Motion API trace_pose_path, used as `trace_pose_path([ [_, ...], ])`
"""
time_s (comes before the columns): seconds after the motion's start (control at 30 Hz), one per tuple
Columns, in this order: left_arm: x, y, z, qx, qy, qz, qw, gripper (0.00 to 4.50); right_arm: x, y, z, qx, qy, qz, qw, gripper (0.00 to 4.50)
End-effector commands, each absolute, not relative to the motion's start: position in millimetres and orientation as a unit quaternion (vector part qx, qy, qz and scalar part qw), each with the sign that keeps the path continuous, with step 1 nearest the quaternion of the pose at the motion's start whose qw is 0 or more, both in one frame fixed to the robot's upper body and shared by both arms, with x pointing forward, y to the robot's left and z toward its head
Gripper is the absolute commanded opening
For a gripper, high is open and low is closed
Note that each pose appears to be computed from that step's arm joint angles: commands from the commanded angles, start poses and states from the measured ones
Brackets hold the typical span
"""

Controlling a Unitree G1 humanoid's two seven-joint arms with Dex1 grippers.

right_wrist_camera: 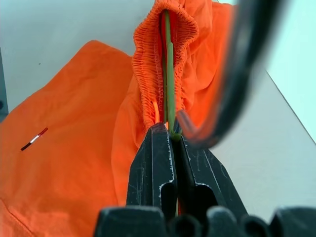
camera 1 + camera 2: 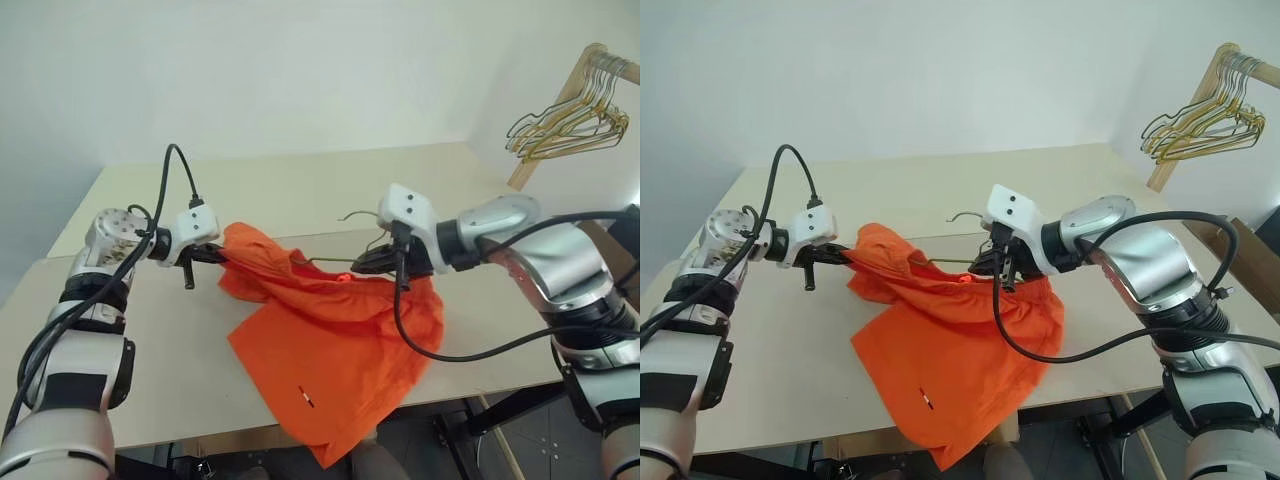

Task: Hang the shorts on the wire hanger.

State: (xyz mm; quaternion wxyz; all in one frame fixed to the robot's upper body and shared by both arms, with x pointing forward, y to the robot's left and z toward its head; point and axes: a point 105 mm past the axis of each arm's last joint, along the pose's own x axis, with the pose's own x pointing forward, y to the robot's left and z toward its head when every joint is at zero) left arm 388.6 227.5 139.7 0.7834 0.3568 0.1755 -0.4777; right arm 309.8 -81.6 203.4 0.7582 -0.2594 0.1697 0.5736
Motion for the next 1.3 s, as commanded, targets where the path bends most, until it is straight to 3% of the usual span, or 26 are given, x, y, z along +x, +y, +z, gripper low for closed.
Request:
trace_pose_path([
  [0.03,388.3,228.0,147.4,0.364,0.159,-0.474,0.786,0.01,309.1,-82.5,214.7,-0.277,0.146,0.572,0.758,0.0],
  [0.2,384.9,220.2,142.3,0.362,0.16,-0.494,0.774,0.01,310.8,-80.3,218.0,-0.276,0.141,0.572,0.759,0.0],
  [0.27,383.3,216.1,146.0,0.363,0.149,-0.505,0.769,0.4,311.0,-80.0,218.7,-0.276,0.141,0.572,0.759,0.0],
  [0.53,378.5,197.0,181.6,0.337,0.09,-0.55,0.759,2.56,311.9,-76.3,219.0,-0.28,0.142,0.575,0.756,0.0],
  [0.73,354.3,191.2,208.6,0.355,0.067,-0.611,0.705,4.46,313.5,-77.0,218.8,-0.287,0.149,0.575,0.752,0.0],
  [0.83,340.1,170.4,224.7,0.353,0.034,-0.649,0.673,4.46,316.1,-77.8,220.4,-0.293,0.152,0.573,0.75,0.0],
  [1.07,352.3,121.3,210.8,0.38,0.03,-0.679,0.627,4.46,322.1,-72.5,243.6,-0.308,0.145,0.575,0.744,0.0],
  [1.3,377.9,107.7,194.9,0.412,0.071,-0.642,0.643,4.46,320.4,-72.2,259.1,-0.331,0.137,0.573,0.737,0.0],
])
